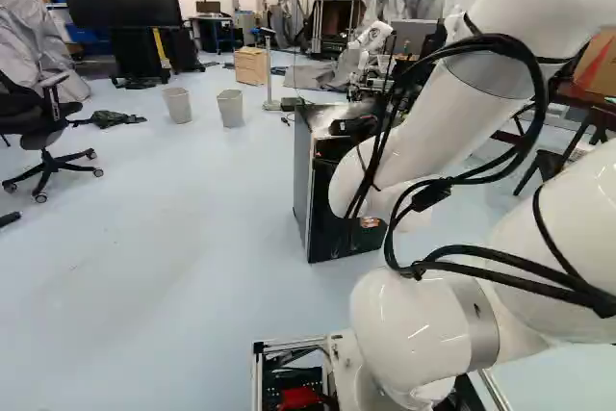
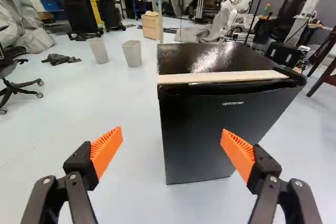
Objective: Grab a drink from the fridge
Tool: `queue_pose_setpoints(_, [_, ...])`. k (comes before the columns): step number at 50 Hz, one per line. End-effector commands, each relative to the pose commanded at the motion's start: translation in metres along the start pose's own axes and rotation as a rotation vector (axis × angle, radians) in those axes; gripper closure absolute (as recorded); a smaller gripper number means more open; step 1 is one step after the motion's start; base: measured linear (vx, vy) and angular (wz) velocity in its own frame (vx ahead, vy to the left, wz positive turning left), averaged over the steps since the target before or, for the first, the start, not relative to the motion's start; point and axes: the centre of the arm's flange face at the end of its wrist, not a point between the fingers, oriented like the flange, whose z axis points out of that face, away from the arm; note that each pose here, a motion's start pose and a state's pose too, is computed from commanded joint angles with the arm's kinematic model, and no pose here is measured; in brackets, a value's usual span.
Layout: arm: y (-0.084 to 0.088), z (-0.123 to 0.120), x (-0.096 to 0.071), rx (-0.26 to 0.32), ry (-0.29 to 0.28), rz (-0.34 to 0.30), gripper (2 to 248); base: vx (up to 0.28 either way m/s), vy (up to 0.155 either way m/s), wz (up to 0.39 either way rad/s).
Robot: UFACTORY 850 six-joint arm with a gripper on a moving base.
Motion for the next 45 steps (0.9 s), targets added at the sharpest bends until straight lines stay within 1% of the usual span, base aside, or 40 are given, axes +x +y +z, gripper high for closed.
queue_pose_setpoints(28, [0.0, 0.0, 0.0, 0.0, 0.0, 0.0, 3, 0.047, 0.024, -0.01])
queue_pose_setpoints(45, [-0.0007, 0.0, 0.0, 0.003, 0.0, -0.001, 3, 0.003, 0.002, 0.001])
